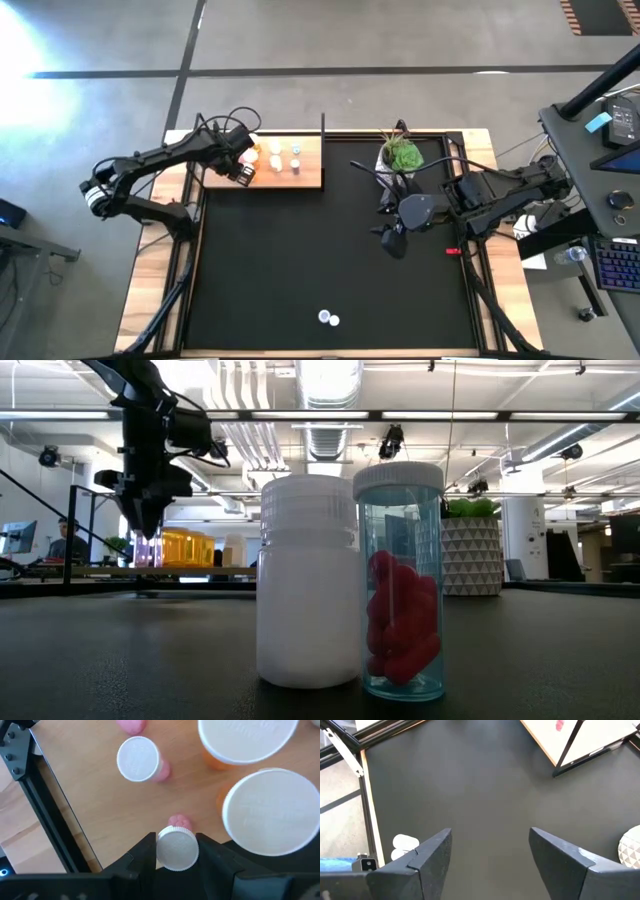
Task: Pick and place medicine bottles onto shelf by color
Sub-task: Put the pink pill bottle on the shelf aligned with the other pink pill bottle
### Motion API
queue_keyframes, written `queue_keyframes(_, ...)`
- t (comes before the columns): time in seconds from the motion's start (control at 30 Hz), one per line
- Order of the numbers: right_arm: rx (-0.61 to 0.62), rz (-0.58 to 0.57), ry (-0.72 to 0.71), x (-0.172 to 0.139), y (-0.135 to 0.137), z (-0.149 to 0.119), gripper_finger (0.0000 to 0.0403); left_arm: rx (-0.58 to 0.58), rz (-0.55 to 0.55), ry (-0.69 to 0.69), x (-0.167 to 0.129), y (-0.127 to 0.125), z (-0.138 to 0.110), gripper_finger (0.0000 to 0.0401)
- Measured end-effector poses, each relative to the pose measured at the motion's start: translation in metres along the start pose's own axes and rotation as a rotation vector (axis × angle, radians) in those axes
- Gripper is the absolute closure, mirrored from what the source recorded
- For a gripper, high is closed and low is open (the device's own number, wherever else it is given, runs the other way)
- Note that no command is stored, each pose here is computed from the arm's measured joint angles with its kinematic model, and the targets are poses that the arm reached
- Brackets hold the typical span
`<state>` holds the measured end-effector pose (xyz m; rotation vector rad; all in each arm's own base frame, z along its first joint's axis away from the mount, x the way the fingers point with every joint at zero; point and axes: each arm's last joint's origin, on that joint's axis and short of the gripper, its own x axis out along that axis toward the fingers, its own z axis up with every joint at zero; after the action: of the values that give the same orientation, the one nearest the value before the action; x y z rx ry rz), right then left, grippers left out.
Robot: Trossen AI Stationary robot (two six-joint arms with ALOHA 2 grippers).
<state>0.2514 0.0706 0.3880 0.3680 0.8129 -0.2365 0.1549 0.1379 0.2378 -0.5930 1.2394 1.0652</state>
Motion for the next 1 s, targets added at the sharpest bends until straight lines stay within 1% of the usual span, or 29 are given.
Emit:
queue_keyframes(0.8,-0.01,0.0,0.001,0.0,-0.0001,-0.0001,0.0144,0.004,0.008,0.011,0.003,0.0008,-0.0015,0.0291)
queue_keyframes(0.87,-0.01,0.001,0.001,0.0,-0.0001,-0.0001,0.0142,0.004,0.006,0.011,0.0026,0.001,-0.0018,0.0286)
queue_keyframes(1.0,-0.009,0.001,0.001,-0.0001,0.0,-0.0001,0.014,0.023,0.002,0.018,0.0031,0.001,-0.0027,0.0264)
